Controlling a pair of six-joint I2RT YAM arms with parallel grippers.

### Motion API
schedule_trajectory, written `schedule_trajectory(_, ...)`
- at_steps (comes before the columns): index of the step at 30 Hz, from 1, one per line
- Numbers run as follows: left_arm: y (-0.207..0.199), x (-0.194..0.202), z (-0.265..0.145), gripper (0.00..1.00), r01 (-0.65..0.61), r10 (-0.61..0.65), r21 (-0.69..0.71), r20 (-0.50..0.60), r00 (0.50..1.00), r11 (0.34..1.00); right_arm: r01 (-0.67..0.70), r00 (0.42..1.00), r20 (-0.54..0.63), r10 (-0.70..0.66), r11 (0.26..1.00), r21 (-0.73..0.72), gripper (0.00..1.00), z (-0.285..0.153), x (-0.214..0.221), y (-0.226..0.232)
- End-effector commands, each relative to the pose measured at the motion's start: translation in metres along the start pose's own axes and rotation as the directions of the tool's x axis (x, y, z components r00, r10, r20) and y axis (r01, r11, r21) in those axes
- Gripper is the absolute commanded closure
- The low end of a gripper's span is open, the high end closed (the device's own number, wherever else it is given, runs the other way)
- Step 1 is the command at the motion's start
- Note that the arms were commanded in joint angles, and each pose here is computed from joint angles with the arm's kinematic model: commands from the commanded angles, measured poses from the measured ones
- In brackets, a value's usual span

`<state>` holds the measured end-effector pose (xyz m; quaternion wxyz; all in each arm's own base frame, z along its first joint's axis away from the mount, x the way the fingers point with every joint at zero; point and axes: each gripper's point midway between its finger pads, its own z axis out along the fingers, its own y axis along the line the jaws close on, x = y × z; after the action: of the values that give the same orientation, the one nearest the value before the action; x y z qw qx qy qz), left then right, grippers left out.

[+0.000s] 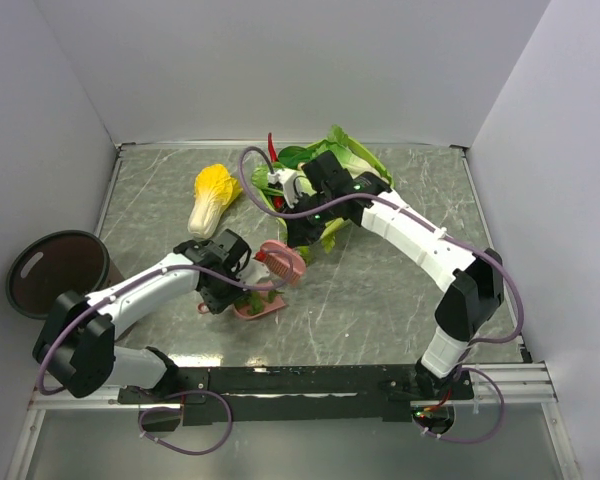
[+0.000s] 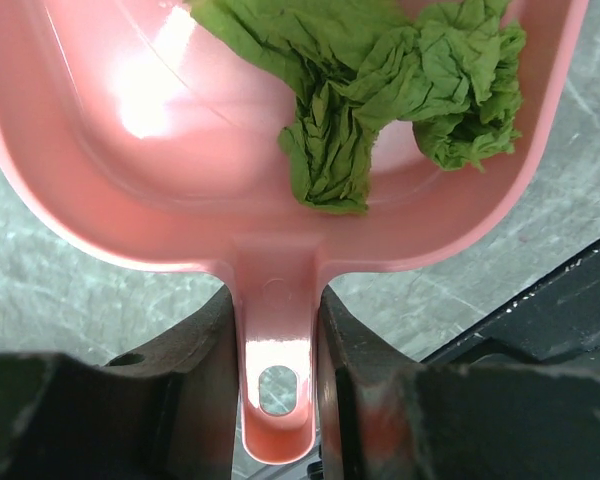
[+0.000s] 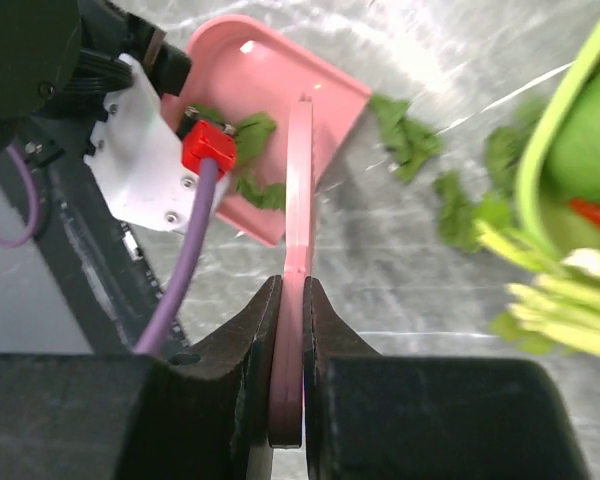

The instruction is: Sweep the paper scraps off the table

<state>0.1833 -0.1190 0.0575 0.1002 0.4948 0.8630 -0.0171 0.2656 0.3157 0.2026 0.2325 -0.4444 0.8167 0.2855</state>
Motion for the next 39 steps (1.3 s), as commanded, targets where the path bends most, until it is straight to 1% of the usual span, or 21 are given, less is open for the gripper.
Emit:
schedule_trajectory(1, 0.010, 0.009, -0.010, 0.99, 0.034, -0.034, -0.047, 0.002, 0.999, 0.998, 0.078, 0.994, 0.077, -0.084, 0.994, 0.075, 1.00, -0.015, -0.033, -0.010)
schedule_trajectory(5, 0.013, 0.022, -0.013, 0.99, 0.053, -0.056, -0.055, -0.043, 0.998, 0.997, 0.062, 0.993, 0.089, -0.078, 0.983, 0.174, 1.00, -0.004, -0.048, -0.032)
schedule_trajectory(6, 0.014, 0.024, -0.013, 0.99, 0.059, -0.062, -0.057, -0.050, 0.997, 0.997, 0.067, 0.993, 0.080, -0.087, 0.971, 0.229, 1.00, -0.001, -0.050, -0.041)
schedule_trajectory(7, 0.015, 0.028, -0.012, 0.99, 0.065, -0.070, -0.063, -0.066, 0.995, 0.996, 0.082, 0.991, 0.086, -0.106, 0.965, 0.250, 1.00, 0.000, -0.055, -0.044)
schedule_trajectory(9, 0.014, 0.034, -0.011, 0.99, 0.073, -0.079, -0.061, -0.091, 0.993, 0.995, 0.089, 0.993, 0.050, -0.107, 0.957, 0.276, 1.00, 0.012, -0.051, -0.054)
schedule_trajectory(14, 0.010, 0.041, -0.003, 0.99, 0.080, -0.085, -0.037, -0.135, 0.987, 0.996, 0.125, 0.992, -0.037, -0.120, 0.946, 0.298, 1.00, 0.044, -0.037, -0.053)
schedule_trajectory(16, 0.011, 0.039, -0.001, 0.99, 0.081, -0.085, -0.037, -0.132, 0.988, 0.996, 0.144, 0.989, -0.065, -0.131, 0.950, 0.277, 1.00, 0.055, -0.030, -0.043)
schedule_trajectory(18, 0.011, 0.036, 0.001, 0.99, 0.086, -0.090, -0.035, -0.126, 0.988, 0.996, 0.140, 0.989, -0.071, -0.127, 0.964, 0.227, 1.00, 0.062, -0.027, -0.033)
schedule_trajectory(20, 0.011, 0.031, 0.006, 0.99, 0.088, -0.089, -0.021, -0.120, 0.989, 0.996, 0.102, 0.994, -0.040, -0.098, 0.988, 0.113, 1.00, 0.068, -0.032, -0.011)
schedule_trajectory(22, 0.012, 0.025, 0.010, 0.99, 0.089, -0.090, -0.013, -0.115, 0.989, 0.996, 0.087, 0.996, -0.013, -0.087, 0.996, 0.023, 1.00, 0.064, -0.043, 0.008)
schedule_trajectory(23, 0.013, 0.023, 0.011, 0.99, 0.089, -0.090, -0.011, -0.113, 0.990, 0.996, 0.083, 0.997, 0.002, -0.083, 0.995, -0.058, 1.00, 0.062, -0.046, 0.023)
schedule_trajectory(26, 0.016, 0.015, 0.014, 0.99, 0.092, -0.093, -0.007, -0.106, 0.990, 0.996, 0.072, 0.997, 0.035, -0.068, 0.987, -0.145, 1.00, 0.052, -0.053, 0.040)
schedule_trajectory(27, 0.017, 0.012, 0.014, 0.99, 0.092, -0.093, -0.011, -0.101, 0.991, 0.996, 0.069, 0.997, 0.037, -0.064, 0.986, -0.154, 1.00, 0.050, -0.053, 0.041)
schedule_trajectory(28, 0.018, 0.011, 0.015, 0.99, 0.092, -0.093, -0.010, -0.104, 0.990, 0.996, 0.063, 0.998, 0.033, -0.059, 0.987, -0.150, 1.00, 0.047, -0.051, 0.040)
schedule_trajectory(35, 0.021, 0.004, 0.015, 0.99, 0.086, -0.087, -0.030, -0.040, 0.995, 0.996, 0.109, 0.990, 0.101, -0.102, 0.992, -0.067, 1.00, 0.003, -0.061, 0.030)
schedule_trajectory(39, 0.025, -0.009, 0.016, 0.99, 0.112, -0.109, -0.056, 0.041, 0.993, 0.992, 0.155, 0.981, 0.124, -0.149, 0.987, -0.044, 1.00, -0.015, -0.063, 0.031)
